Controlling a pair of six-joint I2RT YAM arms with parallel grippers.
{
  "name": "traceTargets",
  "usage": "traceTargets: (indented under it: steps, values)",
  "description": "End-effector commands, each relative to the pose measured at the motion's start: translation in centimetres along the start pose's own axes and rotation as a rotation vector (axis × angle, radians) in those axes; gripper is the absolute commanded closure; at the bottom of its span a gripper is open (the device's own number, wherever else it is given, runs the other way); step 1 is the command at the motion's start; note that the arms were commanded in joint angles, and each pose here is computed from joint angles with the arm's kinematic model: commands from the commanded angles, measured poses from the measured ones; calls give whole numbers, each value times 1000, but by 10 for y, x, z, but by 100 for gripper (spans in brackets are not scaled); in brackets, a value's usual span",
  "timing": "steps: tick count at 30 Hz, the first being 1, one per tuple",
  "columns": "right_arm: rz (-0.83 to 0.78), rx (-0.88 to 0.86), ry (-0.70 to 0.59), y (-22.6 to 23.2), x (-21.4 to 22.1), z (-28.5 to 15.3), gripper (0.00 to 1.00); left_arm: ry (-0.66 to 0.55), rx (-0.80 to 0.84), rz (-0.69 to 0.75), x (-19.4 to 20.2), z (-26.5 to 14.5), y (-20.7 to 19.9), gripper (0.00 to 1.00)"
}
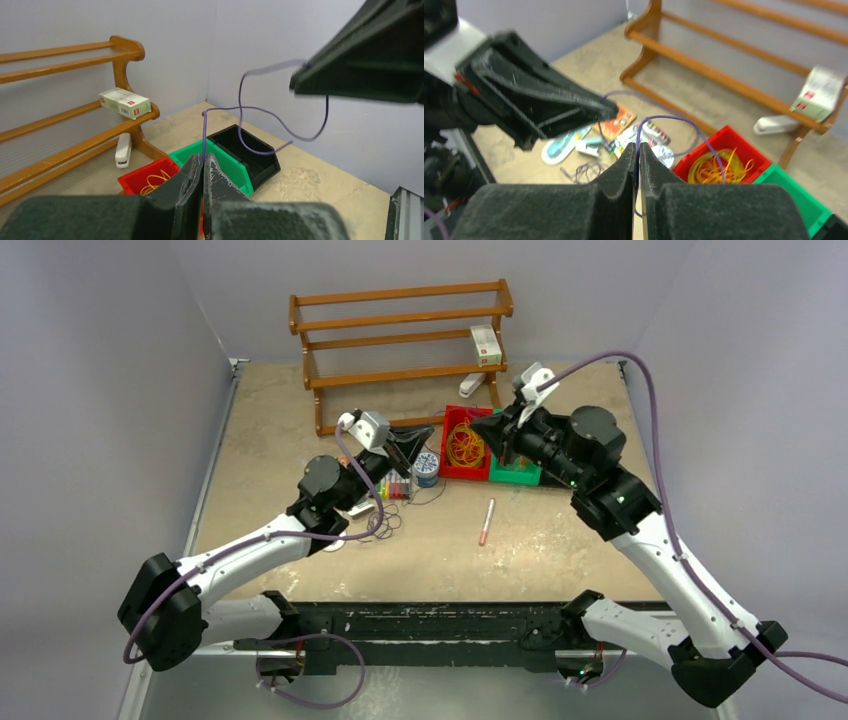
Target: Untangle the cables
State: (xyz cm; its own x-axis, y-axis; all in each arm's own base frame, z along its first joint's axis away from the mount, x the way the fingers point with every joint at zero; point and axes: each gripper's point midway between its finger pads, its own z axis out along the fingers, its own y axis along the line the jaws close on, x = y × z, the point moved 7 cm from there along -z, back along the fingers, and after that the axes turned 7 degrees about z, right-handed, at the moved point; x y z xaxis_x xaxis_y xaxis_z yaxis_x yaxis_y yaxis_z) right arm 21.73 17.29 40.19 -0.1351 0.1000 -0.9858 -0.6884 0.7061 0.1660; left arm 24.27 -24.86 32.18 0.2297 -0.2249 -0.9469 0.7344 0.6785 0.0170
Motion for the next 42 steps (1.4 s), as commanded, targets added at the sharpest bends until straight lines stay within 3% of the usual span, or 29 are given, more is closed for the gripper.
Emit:
traceTargets:
  steps: [1, 10, 20, 42]
  values:
    - [10, -95, 94, 5, 31, 1, 93, -41, -26, 27, -23, 7, 3, 100]
    - [-8, -344, 91, 20, 67, 19, 90, -39, 16, 32, -31, 13, -1, 100]
    - [-20, -275, 98, 6, 94, 31, 82, -38, 82, 1, -39, 17, -9, 100]
    - [-43, -176, 13, -2, 84, 26, 62, -27, 89, -5, -37, 16, -10, 100]
